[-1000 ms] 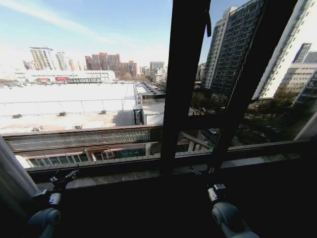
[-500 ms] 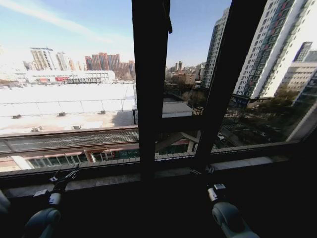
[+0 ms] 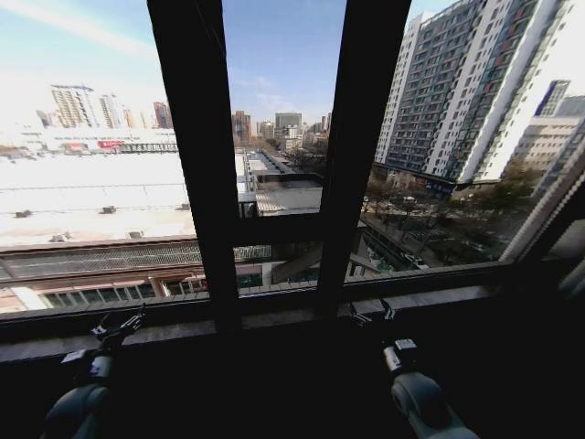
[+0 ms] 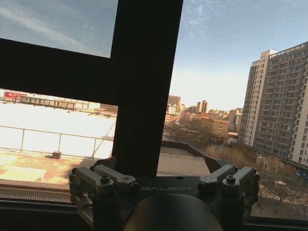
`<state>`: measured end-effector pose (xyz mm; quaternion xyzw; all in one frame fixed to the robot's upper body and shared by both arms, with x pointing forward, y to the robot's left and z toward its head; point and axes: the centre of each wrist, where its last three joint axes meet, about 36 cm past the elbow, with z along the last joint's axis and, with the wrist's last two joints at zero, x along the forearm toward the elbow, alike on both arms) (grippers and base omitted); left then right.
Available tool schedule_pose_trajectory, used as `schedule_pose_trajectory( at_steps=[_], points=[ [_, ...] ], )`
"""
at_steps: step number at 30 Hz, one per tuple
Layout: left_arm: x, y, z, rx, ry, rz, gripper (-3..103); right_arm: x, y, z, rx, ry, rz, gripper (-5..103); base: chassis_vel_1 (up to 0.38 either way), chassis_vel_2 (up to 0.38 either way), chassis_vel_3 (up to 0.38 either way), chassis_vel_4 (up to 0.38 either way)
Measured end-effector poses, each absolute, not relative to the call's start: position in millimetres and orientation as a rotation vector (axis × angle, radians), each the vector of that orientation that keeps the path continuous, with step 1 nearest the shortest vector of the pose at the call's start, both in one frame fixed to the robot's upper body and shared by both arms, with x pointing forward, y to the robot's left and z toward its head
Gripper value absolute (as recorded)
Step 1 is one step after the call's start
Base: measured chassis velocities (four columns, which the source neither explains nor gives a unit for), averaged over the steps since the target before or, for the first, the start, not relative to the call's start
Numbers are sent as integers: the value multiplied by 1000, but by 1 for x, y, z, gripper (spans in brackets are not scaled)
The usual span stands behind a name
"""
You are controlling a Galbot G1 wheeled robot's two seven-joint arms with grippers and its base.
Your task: Open the curtains by pulling them apart, changing their state from closed to fully open.
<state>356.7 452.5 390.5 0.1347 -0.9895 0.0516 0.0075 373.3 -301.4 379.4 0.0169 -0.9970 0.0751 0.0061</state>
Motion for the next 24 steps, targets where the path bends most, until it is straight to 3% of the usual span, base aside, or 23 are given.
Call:
schedule_pose_trajectory(
  at_steps=[15, 24],
  points=[
    [357, 452, 390, 421, -3094, 161, 100, 373, -301, 379, 53, -3120, 235, 100, -319, -390, 319, 385],
    [357, 452, 390, 420, -3094, 162, 100, 373, -302, 379, 52, -3120, 235, 100, -139, -171, 151, 157]
  ],
)
